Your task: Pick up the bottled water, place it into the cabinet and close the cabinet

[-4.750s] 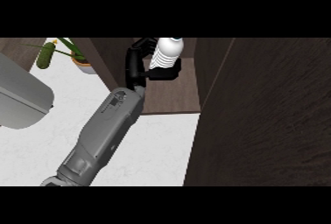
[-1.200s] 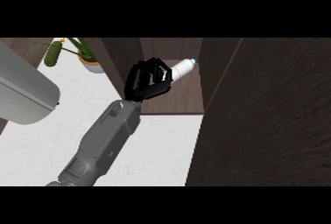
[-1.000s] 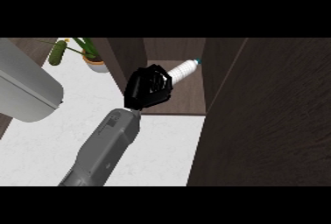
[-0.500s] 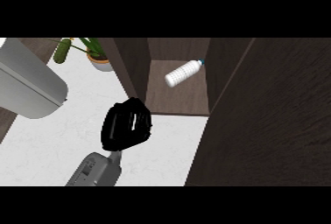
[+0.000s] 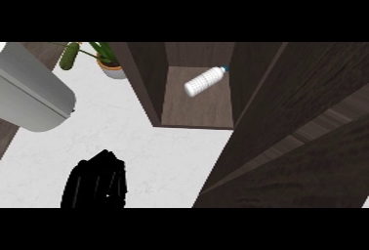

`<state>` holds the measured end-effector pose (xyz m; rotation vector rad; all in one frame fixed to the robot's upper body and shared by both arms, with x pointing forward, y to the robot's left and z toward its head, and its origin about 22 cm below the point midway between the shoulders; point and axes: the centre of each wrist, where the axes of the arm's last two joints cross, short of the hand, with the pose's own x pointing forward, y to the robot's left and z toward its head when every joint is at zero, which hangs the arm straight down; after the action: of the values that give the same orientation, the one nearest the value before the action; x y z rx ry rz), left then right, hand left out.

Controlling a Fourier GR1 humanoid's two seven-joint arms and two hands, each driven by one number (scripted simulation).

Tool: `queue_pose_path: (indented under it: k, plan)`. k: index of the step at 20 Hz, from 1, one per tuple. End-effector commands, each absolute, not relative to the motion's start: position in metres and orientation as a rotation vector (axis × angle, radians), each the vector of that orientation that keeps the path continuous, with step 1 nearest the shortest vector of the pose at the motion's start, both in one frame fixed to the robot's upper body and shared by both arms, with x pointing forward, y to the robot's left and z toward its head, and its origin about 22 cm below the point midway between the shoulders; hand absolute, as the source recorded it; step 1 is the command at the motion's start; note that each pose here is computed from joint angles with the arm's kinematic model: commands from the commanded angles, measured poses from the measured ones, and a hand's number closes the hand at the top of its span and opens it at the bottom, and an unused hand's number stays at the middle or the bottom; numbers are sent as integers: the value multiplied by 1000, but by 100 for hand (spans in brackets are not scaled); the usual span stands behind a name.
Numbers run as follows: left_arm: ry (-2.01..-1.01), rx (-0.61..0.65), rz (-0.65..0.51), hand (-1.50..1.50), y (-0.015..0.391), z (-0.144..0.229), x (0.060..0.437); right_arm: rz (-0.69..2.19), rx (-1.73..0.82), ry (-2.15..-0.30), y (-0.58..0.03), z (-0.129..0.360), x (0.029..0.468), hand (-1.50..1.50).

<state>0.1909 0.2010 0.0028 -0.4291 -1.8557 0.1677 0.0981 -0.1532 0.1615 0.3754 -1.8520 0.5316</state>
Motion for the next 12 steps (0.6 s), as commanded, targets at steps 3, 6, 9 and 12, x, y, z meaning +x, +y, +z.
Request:
queue_pose_path:
  k: [3,6,9,12]
  plan:
    - [-1894,-387,205,150,229,28,144,568,560,-1865,-141,189,80,150]
    - [-1886,-379,209,150,243,34,131,569,557,-1855,-127,191,90,150]
    - [-1883,-372,217,150,257,30,119,560,533,-1903,-105,194,101,150]
    - [-1894,-356,227,150,269,36,98,524,523,-1903,-83,205,118,150]
